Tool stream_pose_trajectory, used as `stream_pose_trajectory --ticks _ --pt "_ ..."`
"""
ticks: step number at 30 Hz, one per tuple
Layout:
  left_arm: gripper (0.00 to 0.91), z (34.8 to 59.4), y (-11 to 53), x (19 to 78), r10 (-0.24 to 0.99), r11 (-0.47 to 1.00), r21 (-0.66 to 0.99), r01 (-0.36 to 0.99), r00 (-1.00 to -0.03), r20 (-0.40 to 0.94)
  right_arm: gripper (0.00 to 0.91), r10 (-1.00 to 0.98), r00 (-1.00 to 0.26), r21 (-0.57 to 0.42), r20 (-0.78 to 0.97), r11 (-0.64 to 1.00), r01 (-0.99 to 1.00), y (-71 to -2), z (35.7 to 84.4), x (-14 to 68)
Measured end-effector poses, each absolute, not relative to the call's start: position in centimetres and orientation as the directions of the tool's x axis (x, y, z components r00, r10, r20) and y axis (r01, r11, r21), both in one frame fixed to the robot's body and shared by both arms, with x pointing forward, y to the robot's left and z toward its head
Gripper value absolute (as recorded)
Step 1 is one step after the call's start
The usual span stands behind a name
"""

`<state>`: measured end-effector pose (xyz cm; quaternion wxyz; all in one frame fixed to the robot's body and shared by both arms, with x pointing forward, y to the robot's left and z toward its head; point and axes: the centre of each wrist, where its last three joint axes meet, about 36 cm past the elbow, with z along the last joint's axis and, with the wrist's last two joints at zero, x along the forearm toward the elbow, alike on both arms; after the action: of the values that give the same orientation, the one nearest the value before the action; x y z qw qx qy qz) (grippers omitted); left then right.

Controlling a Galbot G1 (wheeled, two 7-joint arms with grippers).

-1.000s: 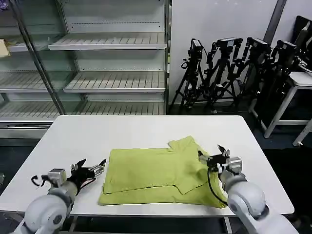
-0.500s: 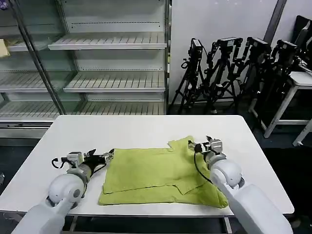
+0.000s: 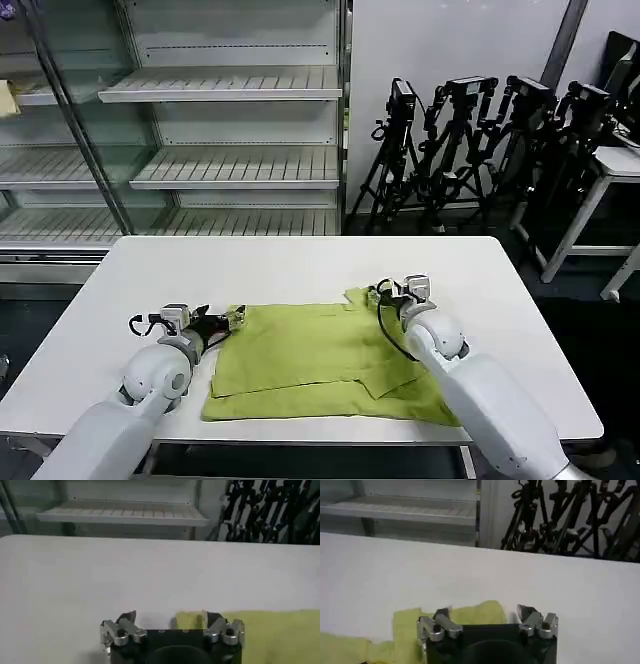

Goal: Fold and organize the clothes.

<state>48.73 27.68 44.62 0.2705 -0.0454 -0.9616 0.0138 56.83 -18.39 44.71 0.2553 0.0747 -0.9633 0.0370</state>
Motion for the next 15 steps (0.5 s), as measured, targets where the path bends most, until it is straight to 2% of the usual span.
stream_pose_trajectory --ticks 2,4,15 --pt "0.071 44.46 27.68 48.76 0.095 0.995 -0.049 0.082 -0.848 0.522 0.101 -0.128 -0.856 -0.026 0.501 0.986 -0.163 -18.28 44.64 57.0" --pt "0.04 44.3 27.7 48.79 0.095 0.995 -0.047 0.083 -0.846 0.524 0.0 -0.13 -0.853 -0.02 0.505 0.987 -0.162 -18.2 44.51 57.15" --pt "0.03 43.76 27.46 48.36 0.121 0.993 -0.069 0.1 -0.837 0.534 0.0 -0.131 -0.847 -0.009 0.515 0.987 -0.158 -18.12 44.17 57.28"
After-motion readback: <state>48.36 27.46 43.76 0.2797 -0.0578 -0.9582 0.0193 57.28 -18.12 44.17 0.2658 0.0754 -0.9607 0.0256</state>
